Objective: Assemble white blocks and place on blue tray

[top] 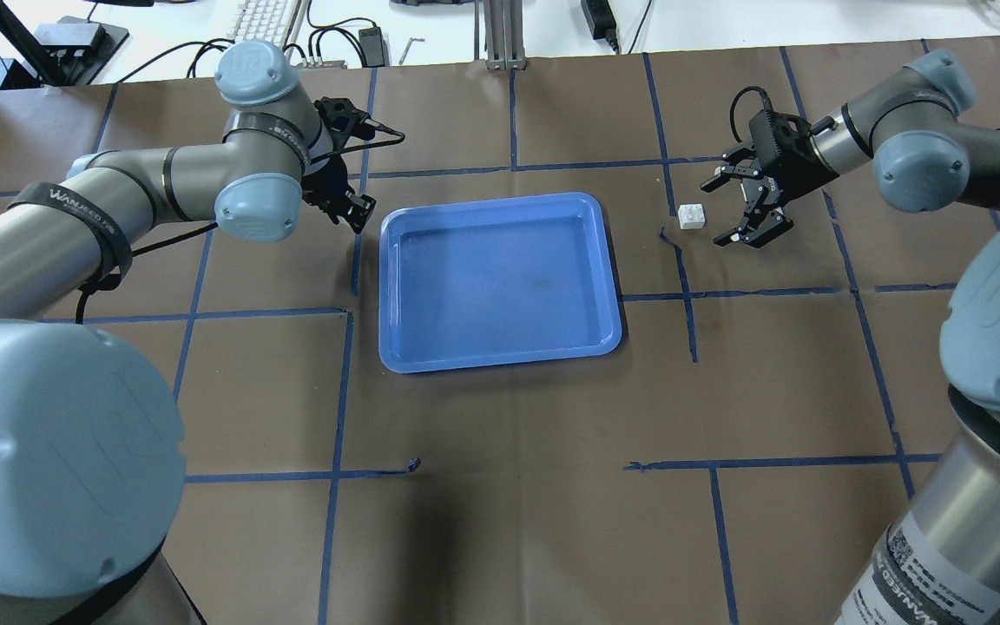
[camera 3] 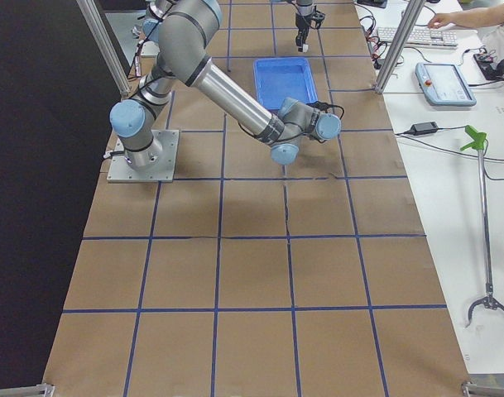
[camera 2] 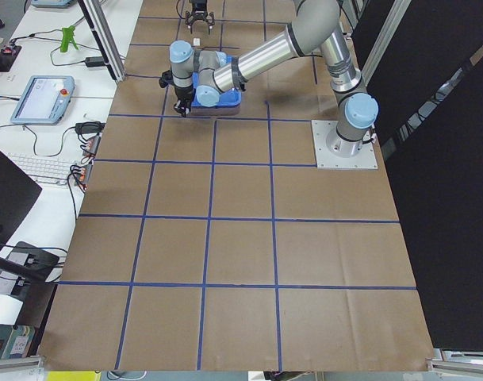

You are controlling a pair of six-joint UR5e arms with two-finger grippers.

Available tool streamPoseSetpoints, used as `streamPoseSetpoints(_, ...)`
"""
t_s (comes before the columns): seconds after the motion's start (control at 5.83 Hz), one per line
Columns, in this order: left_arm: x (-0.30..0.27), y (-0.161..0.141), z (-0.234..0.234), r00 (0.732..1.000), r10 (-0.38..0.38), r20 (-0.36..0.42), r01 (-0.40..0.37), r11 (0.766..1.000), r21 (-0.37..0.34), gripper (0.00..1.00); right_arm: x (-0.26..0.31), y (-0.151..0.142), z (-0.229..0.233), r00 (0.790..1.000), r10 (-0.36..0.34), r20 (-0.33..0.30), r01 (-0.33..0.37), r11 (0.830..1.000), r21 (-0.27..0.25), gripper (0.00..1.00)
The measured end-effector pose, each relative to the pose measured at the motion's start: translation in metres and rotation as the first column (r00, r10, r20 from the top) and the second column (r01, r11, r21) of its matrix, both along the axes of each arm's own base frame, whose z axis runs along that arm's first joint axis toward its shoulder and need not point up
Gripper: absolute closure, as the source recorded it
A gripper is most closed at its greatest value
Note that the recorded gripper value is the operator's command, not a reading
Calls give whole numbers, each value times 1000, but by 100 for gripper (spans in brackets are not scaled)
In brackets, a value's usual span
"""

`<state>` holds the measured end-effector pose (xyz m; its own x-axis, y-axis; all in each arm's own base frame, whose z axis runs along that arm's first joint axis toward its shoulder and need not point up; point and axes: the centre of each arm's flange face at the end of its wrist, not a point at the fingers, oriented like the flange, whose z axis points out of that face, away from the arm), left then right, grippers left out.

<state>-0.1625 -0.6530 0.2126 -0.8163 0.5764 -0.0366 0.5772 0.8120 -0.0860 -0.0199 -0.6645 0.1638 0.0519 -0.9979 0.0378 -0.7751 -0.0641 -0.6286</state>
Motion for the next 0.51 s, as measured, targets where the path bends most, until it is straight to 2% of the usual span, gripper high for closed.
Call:
streamPoseSetpoints(0.17, -47, 19, 7, 976, -218, 16, 218, 976, -5, 96, -1, -4, -10, 1000, -1, 0, 1, 1000, -13, 0)
streamPoseSetpoints(0.34, -84, 36, 5, 910, -412, 32, 412, 911, 4, 94, -1, -6, -16, 1000, -4, 1, 4, 1000, -27, 2)
streamPoseSetpoints(0.51, -115, 55, -4, 826, -562, 38, 561, 827, 25, 93, -2, -7, -20, 1000, -5, 1, 5, 1000, -27, 13)
